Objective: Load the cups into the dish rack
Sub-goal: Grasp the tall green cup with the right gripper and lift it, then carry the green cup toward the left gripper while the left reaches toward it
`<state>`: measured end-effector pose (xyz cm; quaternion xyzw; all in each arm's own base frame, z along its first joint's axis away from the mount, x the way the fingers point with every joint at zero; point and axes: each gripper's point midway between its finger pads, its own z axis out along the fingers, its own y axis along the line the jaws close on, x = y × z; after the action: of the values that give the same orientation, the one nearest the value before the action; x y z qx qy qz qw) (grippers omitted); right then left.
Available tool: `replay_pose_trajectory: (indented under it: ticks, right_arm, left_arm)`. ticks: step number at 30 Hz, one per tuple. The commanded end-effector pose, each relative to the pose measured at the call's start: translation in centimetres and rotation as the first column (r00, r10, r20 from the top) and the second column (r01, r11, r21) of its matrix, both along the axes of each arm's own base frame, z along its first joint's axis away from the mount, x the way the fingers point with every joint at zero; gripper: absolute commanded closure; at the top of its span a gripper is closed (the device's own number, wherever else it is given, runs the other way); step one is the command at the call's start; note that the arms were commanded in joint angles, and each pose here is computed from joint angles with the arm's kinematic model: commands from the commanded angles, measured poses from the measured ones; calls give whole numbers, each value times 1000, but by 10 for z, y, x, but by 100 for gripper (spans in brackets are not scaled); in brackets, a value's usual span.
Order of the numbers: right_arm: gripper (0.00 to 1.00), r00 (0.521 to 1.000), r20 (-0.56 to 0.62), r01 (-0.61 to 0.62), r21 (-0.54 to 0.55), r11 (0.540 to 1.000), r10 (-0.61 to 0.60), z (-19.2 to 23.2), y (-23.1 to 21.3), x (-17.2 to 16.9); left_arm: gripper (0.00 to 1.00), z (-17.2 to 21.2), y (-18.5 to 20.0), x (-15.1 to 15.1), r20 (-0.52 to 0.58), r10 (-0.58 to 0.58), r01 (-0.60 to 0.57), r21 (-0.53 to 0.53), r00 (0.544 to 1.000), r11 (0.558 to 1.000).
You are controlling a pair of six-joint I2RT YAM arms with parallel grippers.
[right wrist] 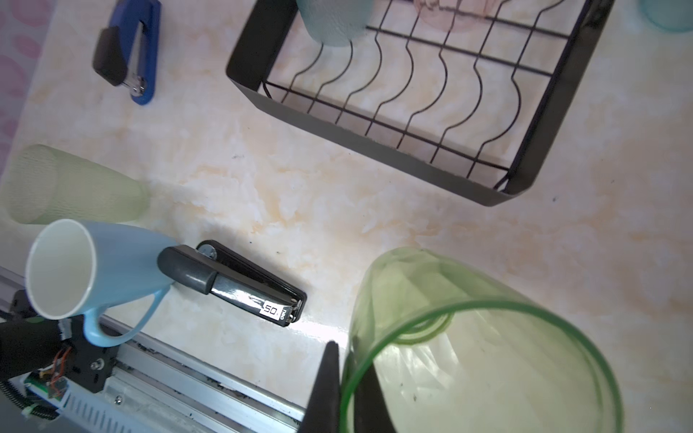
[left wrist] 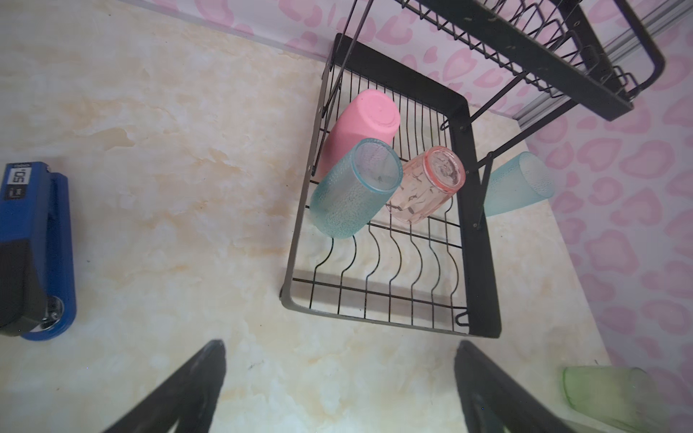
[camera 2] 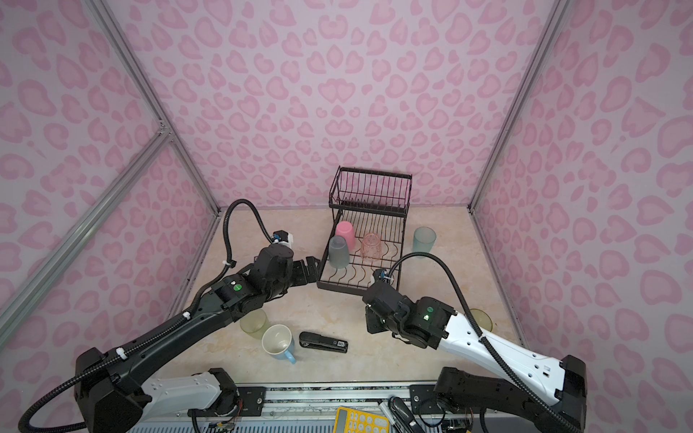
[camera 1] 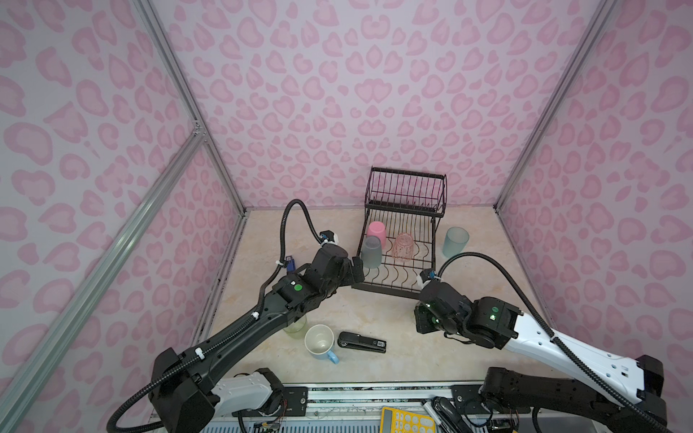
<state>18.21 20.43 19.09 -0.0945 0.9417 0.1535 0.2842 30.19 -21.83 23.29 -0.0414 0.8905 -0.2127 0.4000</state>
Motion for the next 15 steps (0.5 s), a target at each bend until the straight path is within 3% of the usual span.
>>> replay_pose_trajectory:
  ticks: [1, 7, 15]
  right_arm:
    - [100, 995, 77, -61, 49, 997, 57, 24, 8, 7]
    - [100, 962, 254, -173, 279, 945, 101, 84, 38, 27]
    - [100, 874, 485, -260, 459, 849, 5, 143, 60, 58]
  left_arm:
    - [3, 9, -8, -5, -33, -36, 32, -117, 999, 993]
    - [3, 20, -15, -3, -102, -71, 38, -292, 992, 956]
    - [3, 42, -33, -2, -181, -131, 6, -563, 975, 826]
